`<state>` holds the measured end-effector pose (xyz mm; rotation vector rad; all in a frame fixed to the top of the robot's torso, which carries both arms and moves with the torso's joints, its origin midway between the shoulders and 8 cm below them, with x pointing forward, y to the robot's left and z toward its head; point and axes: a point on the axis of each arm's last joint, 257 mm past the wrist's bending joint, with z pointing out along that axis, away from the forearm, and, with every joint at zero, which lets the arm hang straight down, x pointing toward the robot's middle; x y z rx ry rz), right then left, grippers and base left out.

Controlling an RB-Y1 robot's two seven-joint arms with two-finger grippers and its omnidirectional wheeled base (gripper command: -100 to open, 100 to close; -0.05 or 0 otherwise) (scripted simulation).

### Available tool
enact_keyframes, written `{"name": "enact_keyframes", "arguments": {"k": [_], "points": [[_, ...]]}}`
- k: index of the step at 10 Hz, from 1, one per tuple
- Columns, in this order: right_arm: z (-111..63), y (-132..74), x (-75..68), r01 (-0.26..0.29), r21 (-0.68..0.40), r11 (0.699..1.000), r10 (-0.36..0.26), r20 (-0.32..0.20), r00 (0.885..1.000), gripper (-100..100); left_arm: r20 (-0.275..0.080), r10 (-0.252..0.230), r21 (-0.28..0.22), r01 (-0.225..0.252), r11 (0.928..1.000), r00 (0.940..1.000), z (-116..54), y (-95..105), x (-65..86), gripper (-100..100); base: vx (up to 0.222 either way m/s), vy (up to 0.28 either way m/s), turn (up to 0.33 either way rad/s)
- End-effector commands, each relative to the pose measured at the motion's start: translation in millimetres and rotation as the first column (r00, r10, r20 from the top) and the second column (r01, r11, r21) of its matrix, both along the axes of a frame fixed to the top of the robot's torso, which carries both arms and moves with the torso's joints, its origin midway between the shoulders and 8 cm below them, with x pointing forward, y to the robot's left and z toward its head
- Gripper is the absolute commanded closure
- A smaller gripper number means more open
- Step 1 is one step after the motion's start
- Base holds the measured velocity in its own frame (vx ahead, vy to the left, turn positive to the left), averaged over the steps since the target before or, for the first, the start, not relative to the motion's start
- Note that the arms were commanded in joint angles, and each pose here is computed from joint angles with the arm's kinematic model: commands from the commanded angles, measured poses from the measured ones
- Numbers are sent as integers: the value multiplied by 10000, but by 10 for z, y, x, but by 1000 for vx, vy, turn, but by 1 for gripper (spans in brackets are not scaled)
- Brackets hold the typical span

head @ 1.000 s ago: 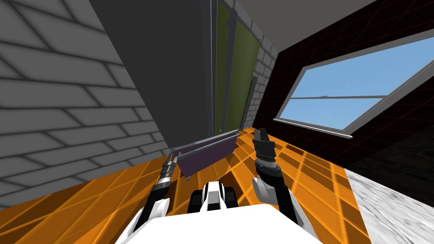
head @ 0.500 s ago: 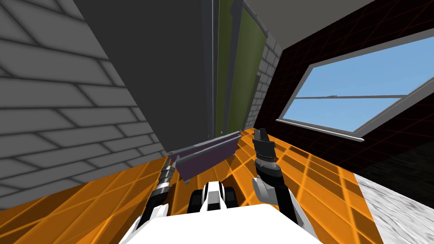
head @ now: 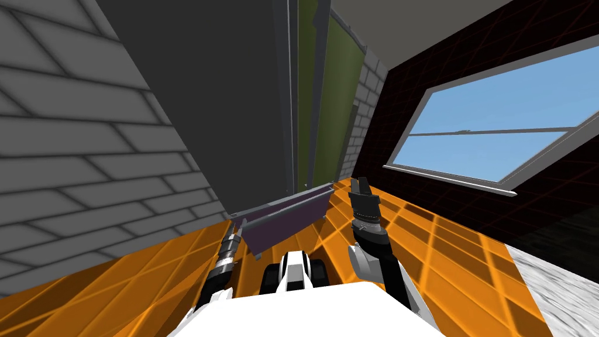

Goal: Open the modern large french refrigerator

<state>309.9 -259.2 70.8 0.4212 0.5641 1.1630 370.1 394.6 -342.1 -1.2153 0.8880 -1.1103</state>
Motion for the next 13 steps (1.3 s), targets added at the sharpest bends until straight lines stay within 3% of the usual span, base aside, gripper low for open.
{"name": "enact_keyframes", "arguments": {"k": [1, 5, 8, 11, 12, 13], "points": [[0, 0, 0, 0, -1, 10000, 0, 0, 10000, 0, -472, 207, -305, -222, 9993, 9987, -237, -2, -103, -100, 47, 3, 25], [0, 0, 0, 0, -1, 10000, 0, 0, 10000, 0, -757, 400, -676, -451, 9967, 9963, -438, -45, -194, -100, 42, -2, 8], [0, 0, 0, 1, -1, 10000, -1, -1, 10000, 0, -1079, 618, -1413, -769, 9870, 9922, -696, -254, -299, -100, 53, 8, 34], [0, 0, 0, 0, 0, 10000, 0, 1, 10000, 0, -1079, 618, -1413, -769, 9870, 9922, -696, -254, -299, -100, 8, 6, -6], [0, 0, 0, 0, -1, 10000, 0, 0, 10000, 0, -1150, 669, -1706, -861, 9816, 9911, -765, -363, -320, -100, 7, 6, 14], [0, 0, 0, 0, 0, 10000, 0, 1, 10000, 0, -1150, 669, -1706, -861, 9816, 9911, -765, -363, -320, -100, 14, 2, 0]]}}
